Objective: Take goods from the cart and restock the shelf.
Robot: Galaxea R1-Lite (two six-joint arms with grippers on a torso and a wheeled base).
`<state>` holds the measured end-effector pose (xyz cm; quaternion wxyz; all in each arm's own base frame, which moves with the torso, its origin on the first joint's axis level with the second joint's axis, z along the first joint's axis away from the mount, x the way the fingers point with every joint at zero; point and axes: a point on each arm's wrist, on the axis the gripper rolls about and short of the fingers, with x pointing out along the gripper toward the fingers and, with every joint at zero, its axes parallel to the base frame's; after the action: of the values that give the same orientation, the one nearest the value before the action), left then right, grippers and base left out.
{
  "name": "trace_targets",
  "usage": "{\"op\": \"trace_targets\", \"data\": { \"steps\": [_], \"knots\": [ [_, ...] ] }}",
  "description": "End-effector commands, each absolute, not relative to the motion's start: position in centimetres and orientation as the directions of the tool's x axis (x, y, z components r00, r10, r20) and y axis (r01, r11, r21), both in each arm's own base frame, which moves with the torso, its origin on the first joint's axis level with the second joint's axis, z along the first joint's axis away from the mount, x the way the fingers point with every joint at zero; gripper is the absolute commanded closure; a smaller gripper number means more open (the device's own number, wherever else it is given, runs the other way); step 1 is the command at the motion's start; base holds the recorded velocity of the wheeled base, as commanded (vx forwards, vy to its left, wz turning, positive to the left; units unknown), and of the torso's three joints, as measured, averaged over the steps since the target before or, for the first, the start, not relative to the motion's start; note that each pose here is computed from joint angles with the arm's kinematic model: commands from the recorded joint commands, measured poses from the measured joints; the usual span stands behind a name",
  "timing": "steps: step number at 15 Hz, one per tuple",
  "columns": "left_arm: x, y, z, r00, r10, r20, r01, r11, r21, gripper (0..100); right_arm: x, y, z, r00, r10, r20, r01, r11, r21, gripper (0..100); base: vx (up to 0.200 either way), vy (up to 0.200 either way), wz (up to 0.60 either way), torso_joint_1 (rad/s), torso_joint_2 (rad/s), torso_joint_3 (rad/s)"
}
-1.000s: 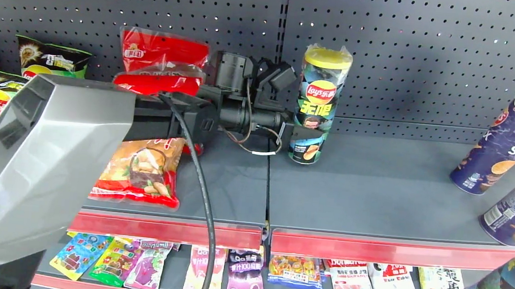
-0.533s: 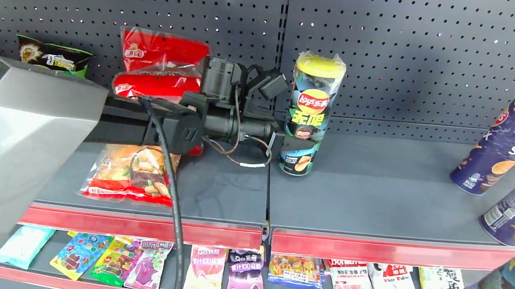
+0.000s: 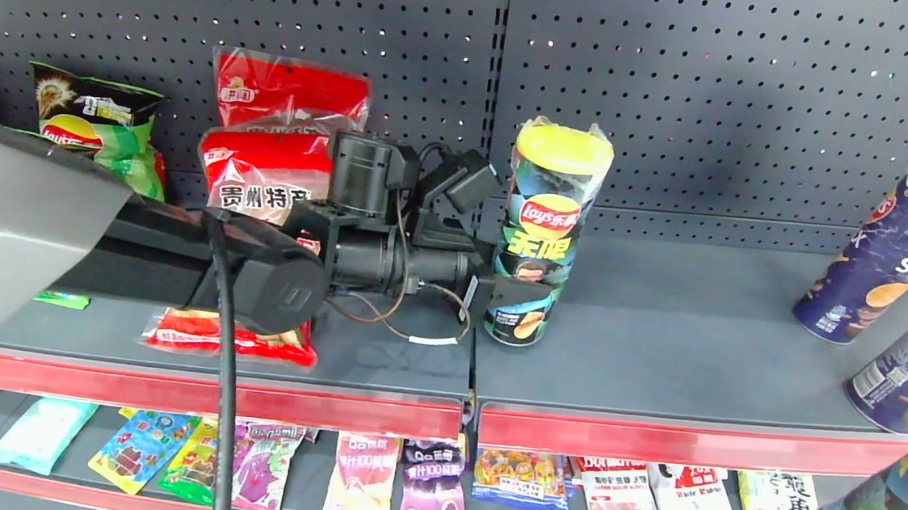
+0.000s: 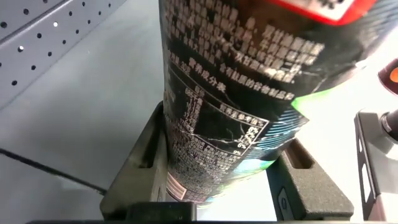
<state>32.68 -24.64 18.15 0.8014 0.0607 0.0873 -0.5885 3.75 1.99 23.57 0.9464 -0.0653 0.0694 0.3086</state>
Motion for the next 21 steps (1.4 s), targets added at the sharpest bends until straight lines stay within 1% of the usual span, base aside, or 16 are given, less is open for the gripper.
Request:
{"op": "trace_targets", "data": {
  "steps": [1, 3, 5, 7, 11, 13, 14, 15, 17, 21],
  "knots": [
    [31.6, -24.4, 18.1, 0.295, -0.932, -0.212, 0.953, 0.302, -0.001, 100, 3.7, 2.0, 23.6, 0.800, 0.576, -0.170, -0.594, 0.801, -0.081, 100, 0.000, 0.000, 0.00, 0.000, 0.00, 0.000],
    [30.8, -24.2, 17.3, 0.318, -0.923, -0.217, 0.943, 0.331, -0.027, 100, 3.7, 2.0, 23.5, 0.799, 0.576, -0.172, -0.594, 0.801, -0.081, 100, 0.000, 0.000, 0.00, 0.000, 0.00, 0.000],
    [30.7, -24.2, 17.1, 0.346, -0.918, -0.192, 0.933, 0.358, -0.029, 100, 3.7, 2.0, 23.5, 0.799, 0.576, -0.173, -0.594, 0.801, -0.080, 100, 0.000, 0.000, 0.00, 0.000, 0.00, 0.000],
    [30.5, -24.1, 16.6, 0.363, -0.911, -0.197, 0.926, 0.375, -0.028, 100, 3.7, 2.0, 23.5, 0.799, 0.576, -0.173, -0.594, 0.801, -0.080, 100, 0.000, 0.000, 0.00, 0.000, 0.00, 0.000],
    [29.1, -24.3, 15.7, 0.347, -0.912, -0.218, 0.931, 0.363, -0.040, 100, 3.8, 2.0, 23.4, 0.799, 0.575, -0.176, -0.594, 0.800, -0.080, 100, 0.000, 0.000, 0.00, 0.000, 0.00, 0.000],
    [28.5, -24.5, 15.8, 0.340, -0.917, -0.209, 0.930, 0.361, -0.073, 100, 3.8, 2.0, 23.4, 0.799, 0.575, -0.176, -0.594, 0.800, -0.080, 100, 0.000, 0.000, 0.00, 0.000, 0.00, 0.000],
    [28.4, -24.5, 15.9, 0.344, -0.917, -0.201, 0.927, 0.366, -0.079, 100, 3.8, 2.0, 23.4, 0.799, 0.575, -0.176, -0.594, 0.800, -0.080, 100, 0.000, 0.000, 0.00, 0.000, 0.00, 0.000],
    [28.3, -24.3, 15.7, 0.360, -0.911, -0.200, 0.920, 0.383, -0.086, 100, 3.8, 2.0, 23.5, 0.799, 0.575, -0.175, -0.594, 0.800, -0.080, 100, 0.000, 0.000, 0.00, 0.000, 0.00, 0.000],
    [27.9, -24.1, 15.1, 0.367, -0.908, -0.204, 0.917, 0.390, -0.087, 100, 3.7, 2.0, 23.5, 0.799, 0.576, -0.173, -0.594, 0.801, -0.080, 100, 0.000, 0.000, 0.00, 0.000, 0.00, 0.000],
    [27.2, -24.4, 14.8, 0.356, -0.910, -0.214, 0.920, 0.381, -0.090, 100, 3.7, 2.0, 23.5, 0.799, 0.576, -0.172, -0.594, 0.801, -0.081, 100, 0.000, 0.000, 0.00, 0.000, 0.00, 0.000]
  ]
}}
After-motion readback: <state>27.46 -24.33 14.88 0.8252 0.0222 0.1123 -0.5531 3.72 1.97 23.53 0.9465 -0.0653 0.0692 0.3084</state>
